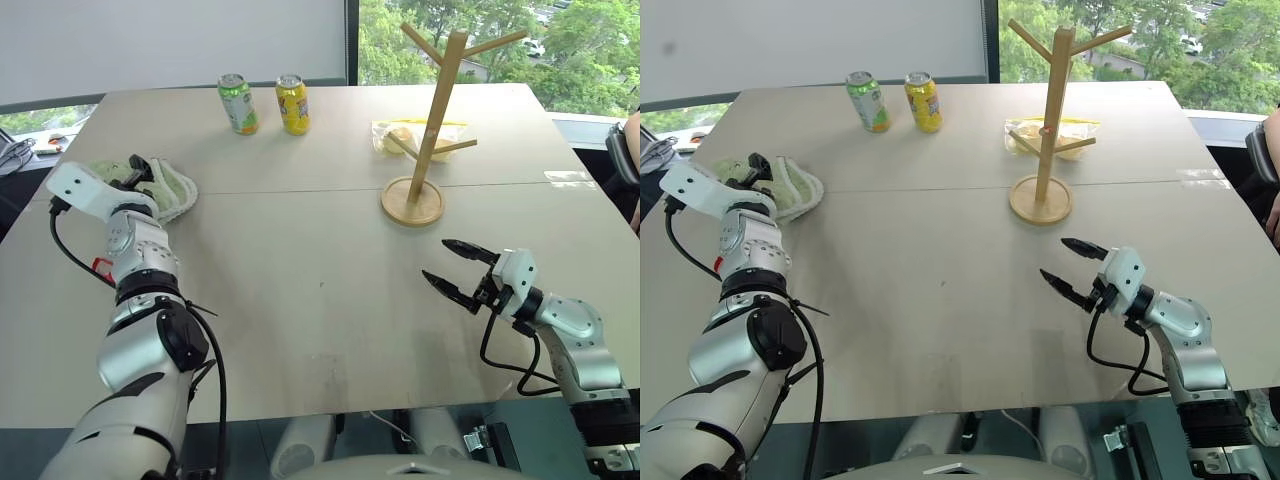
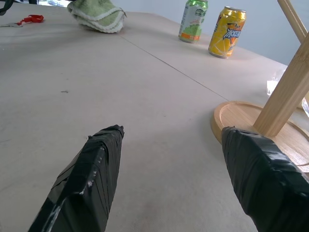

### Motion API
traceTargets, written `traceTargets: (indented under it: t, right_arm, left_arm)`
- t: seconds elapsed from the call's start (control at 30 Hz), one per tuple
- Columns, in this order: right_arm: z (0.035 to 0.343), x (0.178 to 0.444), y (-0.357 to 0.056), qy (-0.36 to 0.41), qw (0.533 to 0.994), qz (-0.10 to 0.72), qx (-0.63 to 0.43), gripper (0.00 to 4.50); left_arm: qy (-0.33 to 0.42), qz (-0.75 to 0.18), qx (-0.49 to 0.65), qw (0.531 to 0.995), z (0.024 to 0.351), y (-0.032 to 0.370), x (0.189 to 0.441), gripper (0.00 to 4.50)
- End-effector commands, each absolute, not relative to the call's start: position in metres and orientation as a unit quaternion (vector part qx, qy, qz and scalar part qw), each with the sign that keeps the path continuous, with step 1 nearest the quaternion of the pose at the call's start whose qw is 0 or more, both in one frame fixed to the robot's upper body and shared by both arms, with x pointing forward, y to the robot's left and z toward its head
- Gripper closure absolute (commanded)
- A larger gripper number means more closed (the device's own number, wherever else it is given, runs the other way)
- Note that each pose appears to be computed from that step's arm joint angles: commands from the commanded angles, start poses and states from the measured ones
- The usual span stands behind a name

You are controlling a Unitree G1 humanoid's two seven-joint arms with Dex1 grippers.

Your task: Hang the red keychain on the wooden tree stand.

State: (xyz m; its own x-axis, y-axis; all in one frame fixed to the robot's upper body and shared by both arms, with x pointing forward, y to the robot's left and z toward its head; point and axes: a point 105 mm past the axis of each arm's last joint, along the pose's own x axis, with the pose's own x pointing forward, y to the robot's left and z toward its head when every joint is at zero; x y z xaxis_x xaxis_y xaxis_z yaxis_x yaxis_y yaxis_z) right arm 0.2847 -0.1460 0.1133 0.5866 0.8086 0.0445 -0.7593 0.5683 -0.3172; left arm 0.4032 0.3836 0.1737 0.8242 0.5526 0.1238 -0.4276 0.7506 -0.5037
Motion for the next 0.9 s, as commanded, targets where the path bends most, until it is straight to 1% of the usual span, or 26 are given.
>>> traceTargets:
  t: [0.03, 0.13, 0.17, 0.27, 0.4, 0.53, 0.67, 0.77, 0.9]
  right_arm:
    - [0.129, 0.281, -0.143, -0.117, 0.873, 0.456, -0.13, 1.02]
    - [0.135, 0.278, -0.14, -0.116, 0.864, 0.475, -0.123, 1.02]
    - [0.139, 0.275, -0.138, -0.112, 0.854, 0.494, -0.12, 1.02]
    - [0.145, 0.268, -0.133, -0.099, 0.83, 0.537, -0.114, 1.02]
    - [0.138, 0.257, -0.129, -0.062, 0.792, 0.6, -0.092, 1.02]
    - [0.13, 0.253, -0.131, -0.036, 0.77, 0.632, -0.081, 1.02]
    - [0.116, 0.255, -0.134, -0.008, 0.743, 0.666, -0.065, 1.02]
    - [0.112, 0.26, -0.134, -0.006, 0.738, 0.671, -0.066, 1.02]
    - [0.107, 0.265, -0.133, -0.008, 0.736, 0.674, -0.069, 1.02]
  left_arm:
    - [-0.159, 0.267, -0.221, 0.925, 0.187, 0.389, 0.397, 0.04]
    - [-0.161, 0.262, -0.207, 0.929, 0.184, 0.381, 0.394, 0.04]
    - [-0.163, 0.254, -0.191, 0.934, 0.184, 0.37, 0.388, 0.04]
    - [-0.166, 0.243, -0.167, 0.941, 0.184, 0.343, 0.365, 0.04]
    - [-0.148, 0.251, -0.143, 0.946, 0.179, 0.317, 0.326, 0.04]
    - [-0.131, 0.283, -0.12, 0.943, 0.176, 0.315, 0.296, 0.04]
    - [-0.067, 0.352, -0.1, 0.928, 0.14, 0.323, 0.256, 0.04]
    - [-0.042, 0.385, -0.099, 0.917, 0.124, 0.329, 0.239, 0.04]
    - [-0.012, 0.407, -0.105, 0.907, 0.104, 0.333, 0.226, 0.04]
